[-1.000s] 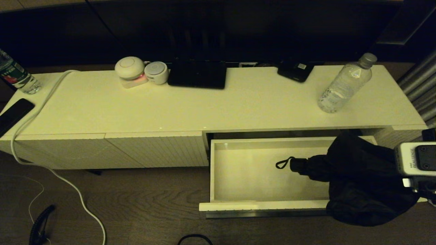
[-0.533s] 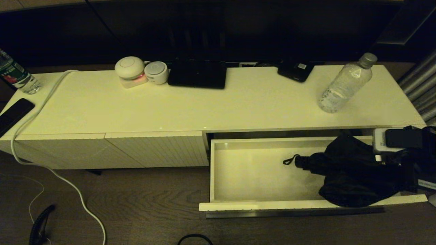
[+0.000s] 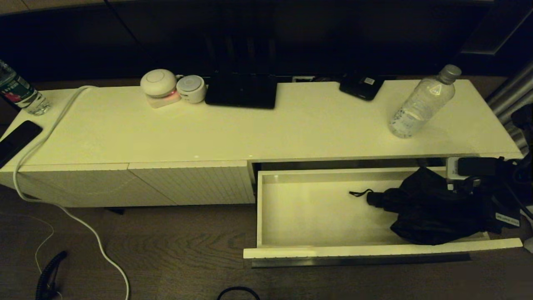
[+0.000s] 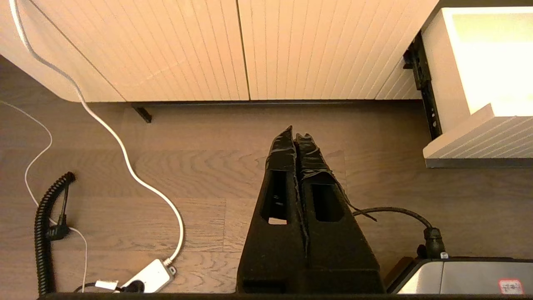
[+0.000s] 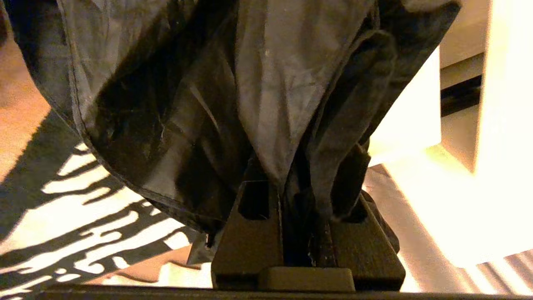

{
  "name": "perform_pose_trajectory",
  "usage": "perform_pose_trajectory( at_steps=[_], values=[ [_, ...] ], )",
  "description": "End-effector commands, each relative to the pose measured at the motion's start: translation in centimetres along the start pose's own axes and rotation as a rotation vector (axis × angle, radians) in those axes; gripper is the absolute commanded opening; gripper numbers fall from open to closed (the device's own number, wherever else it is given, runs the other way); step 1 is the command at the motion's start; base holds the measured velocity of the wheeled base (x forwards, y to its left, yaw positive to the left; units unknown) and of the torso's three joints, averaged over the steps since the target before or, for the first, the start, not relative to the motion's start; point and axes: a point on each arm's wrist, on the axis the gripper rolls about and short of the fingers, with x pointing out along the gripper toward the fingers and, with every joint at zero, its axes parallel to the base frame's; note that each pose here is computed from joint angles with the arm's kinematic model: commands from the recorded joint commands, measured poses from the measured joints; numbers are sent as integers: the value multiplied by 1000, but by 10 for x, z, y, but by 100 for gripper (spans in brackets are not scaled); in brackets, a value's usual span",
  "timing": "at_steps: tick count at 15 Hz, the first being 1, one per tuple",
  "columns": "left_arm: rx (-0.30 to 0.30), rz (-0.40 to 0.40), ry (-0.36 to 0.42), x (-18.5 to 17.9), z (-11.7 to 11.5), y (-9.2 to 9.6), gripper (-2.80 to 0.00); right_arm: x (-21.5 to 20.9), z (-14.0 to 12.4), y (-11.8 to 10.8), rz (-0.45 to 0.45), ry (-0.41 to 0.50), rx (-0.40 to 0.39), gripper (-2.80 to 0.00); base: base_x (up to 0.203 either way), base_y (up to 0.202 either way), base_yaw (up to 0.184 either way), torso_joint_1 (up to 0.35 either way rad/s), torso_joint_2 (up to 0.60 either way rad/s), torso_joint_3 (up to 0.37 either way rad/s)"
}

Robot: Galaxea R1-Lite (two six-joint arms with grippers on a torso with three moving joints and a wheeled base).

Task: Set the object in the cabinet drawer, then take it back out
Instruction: Put the umbrella in the drawer

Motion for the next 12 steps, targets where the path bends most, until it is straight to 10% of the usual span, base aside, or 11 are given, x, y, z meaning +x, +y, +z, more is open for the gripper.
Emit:
perform_pose_trajectory(
  at_steps=[1, 7, 8, 12],
  values=[
    [0, 0, -2, 0, 0, 0, -280, 5, -1, -1, 18, 4, -1, -280, 0, 0, 0, 0, 0, 0],
    [0, 0, -1, 0, 0, 0, -280, 10, 4, -6, -9, -42, 9, -280, 0, 0, 0, 0, 0, 0],
    [0, 0, -1, 0, 0, 0, -280, 12, 5, -7, -16, -50, 13, 0, 0, 0, 0, 0, 0, 0],
    [0, 0, -2, 0, 0, 0, -280, 22, 5, -9, -19, -53, 12, 0, 0, 0, 0, 0, 0, 0]
  ],
)
